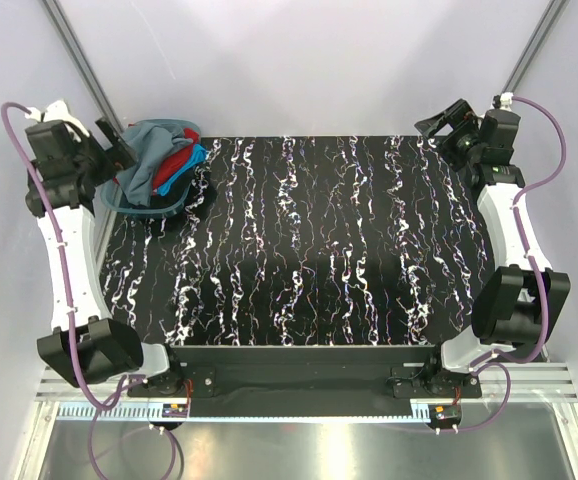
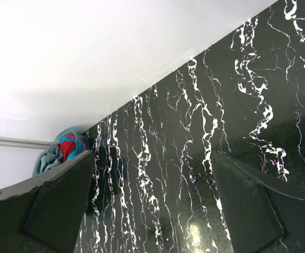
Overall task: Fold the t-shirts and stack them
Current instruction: Grab the tshirt from the pile
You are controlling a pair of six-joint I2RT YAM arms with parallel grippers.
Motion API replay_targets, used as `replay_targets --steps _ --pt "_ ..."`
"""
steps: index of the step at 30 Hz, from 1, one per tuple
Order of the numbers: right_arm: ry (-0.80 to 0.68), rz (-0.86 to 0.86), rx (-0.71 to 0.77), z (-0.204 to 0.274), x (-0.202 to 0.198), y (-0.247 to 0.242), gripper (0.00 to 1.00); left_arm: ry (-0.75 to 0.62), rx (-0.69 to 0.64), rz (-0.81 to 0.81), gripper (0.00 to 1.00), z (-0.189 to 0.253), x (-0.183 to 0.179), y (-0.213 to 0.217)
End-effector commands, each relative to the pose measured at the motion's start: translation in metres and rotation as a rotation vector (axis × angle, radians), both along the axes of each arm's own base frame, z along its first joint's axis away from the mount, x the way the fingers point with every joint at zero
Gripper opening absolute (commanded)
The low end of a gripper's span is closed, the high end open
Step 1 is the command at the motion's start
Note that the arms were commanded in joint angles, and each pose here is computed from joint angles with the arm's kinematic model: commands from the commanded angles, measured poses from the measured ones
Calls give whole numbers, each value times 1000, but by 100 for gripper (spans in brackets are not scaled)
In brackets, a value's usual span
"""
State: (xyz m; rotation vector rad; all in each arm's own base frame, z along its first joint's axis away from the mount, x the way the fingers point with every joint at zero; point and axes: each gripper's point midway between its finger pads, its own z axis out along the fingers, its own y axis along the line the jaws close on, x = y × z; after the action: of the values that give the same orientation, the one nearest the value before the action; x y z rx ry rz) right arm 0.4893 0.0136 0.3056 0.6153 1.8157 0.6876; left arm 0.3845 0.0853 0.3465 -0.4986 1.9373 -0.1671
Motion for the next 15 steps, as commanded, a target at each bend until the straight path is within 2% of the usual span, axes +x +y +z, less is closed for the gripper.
replay_targets --steps 1,8,15 --pt "-72 -17 4 26 -1 -1 100 13 27 46 99 -5 -7 7" --pt "-67 -44 -59 21 -2 -9 100 55 18 130 97 -22 -1 22" --pt "-55 -13 -82 13 -5 -6 100 3 -21 100 91 -27 22 19"
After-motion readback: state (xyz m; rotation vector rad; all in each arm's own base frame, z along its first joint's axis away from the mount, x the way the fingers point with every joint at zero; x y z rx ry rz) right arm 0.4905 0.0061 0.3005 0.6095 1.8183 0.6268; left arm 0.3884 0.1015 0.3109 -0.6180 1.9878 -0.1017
